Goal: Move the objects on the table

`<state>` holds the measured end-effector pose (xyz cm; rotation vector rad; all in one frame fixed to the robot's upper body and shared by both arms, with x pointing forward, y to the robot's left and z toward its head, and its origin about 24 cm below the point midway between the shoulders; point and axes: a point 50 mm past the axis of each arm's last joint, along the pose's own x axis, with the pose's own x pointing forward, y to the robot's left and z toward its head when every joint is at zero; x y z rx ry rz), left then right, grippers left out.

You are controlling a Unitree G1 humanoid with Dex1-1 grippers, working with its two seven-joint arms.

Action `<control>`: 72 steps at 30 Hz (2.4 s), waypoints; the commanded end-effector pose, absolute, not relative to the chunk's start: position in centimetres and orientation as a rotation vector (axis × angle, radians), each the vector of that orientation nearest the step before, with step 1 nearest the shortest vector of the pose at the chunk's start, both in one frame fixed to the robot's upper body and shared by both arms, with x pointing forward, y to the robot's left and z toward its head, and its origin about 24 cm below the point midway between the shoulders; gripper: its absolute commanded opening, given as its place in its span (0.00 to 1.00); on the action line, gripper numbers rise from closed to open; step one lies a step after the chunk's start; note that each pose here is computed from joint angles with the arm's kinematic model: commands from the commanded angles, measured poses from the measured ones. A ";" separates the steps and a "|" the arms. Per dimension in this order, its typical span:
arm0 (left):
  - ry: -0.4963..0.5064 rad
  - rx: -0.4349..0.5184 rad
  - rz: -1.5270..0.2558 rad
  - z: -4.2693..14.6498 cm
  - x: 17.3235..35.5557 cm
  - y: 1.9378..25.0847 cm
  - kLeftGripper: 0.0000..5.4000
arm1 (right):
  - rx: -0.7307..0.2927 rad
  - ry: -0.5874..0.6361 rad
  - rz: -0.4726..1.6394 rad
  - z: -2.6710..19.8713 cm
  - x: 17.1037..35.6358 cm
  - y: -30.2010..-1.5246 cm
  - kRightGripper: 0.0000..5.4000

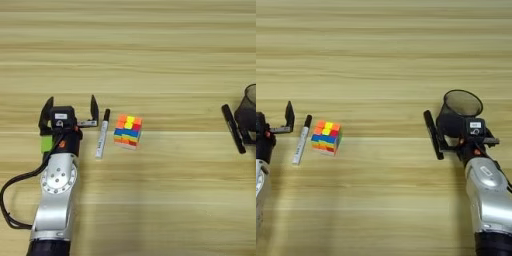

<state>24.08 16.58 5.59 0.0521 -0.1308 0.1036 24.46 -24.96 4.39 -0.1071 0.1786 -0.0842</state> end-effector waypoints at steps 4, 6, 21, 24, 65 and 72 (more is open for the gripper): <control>-0.118 0.056 0.102 5.5 24.4 16.5 1.00 | -0.082 0.197 -0.053 4.9 22.8 -24.3 1.00; -0.118 0.056 0.101 5.5 24.4 16.5 1.00 | -0.078 0.202 -0.041 4.9 22.4 -23.9 1.00; -0.119 0.056 0.104 5.5 24.4 16.5 1.00 | -0.079 0.263 0.034 3.8 20.8 -22.1 1.00; -0.119 0.056 0.105 5.5 24.4 16.5 1.00 | -0.078 0.273 0.040 3.5 20.7 -21.9 1.00; -0.120 0.057 0.101 5.6 24.3 16.3 1.00 | -0.083 0.363 0.055 1.5 20.9 -21.4 0.41; -0.121 0.057 0.102 5.6 24.2 16.3 1.00 | -0.087 0.364 0.053 1.3 20.9 -21.5 0.28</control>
